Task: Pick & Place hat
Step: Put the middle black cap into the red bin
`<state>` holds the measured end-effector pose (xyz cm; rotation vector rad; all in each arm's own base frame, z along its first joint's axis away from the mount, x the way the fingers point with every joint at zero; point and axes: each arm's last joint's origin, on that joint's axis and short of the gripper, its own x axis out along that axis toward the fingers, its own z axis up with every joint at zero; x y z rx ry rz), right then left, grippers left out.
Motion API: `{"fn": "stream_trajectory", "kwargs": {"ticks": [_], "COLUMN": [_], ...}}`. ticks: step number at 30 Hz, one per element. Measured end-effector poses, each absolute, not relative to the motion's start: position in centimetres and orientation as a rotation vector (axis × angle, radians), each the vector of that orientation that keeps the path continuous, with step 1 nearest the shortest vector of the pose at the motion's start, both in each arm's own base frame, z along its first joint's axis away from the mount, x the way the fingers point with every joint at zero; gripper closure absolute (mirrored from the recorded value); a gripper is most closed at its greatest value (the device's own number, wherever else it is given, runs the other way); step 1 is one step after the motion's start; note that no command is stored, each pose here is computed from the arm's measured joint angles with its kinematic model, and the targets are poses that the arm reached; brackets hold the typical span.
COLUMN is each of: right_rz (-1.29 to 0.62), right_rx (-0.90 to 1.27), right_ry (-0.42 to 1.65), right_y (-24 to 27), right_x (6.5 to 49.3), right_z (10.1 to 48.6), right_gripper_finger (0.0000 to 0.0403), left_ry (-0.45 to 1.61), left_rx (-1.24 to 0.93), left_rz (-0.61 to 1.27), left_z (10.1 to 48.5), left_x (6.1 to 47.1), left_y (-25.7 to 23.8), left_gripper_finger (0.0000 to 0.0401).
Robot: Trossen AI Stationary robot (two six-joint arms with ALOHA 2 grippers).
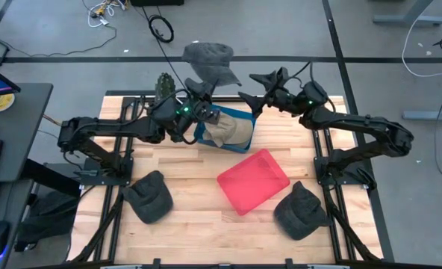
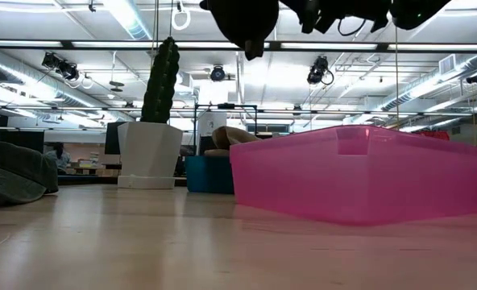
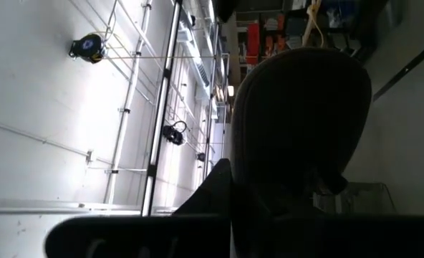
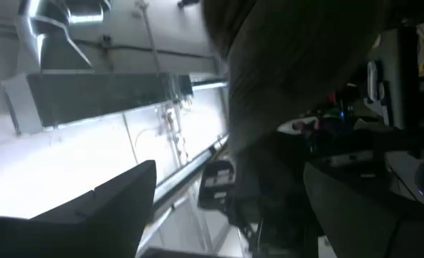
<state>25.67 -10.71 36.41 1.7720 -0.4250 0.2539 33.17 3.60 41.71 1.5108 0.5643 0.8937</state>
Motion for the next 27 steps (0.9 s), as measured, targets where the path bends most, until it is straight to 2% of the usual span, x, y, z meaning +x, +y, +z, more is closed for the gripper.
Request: {"fn": "stream_trajectory", "kwargs": {"ticks": [12,23,27], "right_rz": [0.266,0.254,0.233], "right_rx": [1.89,1.883,1.83], "right_ry": [-0.53,-0.538,-0.538], "right_y": [-11.5,-11.5,-11.5], "right_x": [27.2,27.6,27.6], "right_z": [35.2,34.8,34.8], "right_gripper_finger": [0.0146,0.0244,0.0292], "left_ry": [0.549,0.575,0.569], "left_rx": [1.523,1.55,1.53], "left_rz": [0.875,0.821,0.826], "left_z": [41.5,39.8,39.7], "left_x": [33.5,35.0,35.2], "left_y": [3.6,3.6,3.6], "left_gripper_finger": [0.0391,0.0391,0.0391]}}
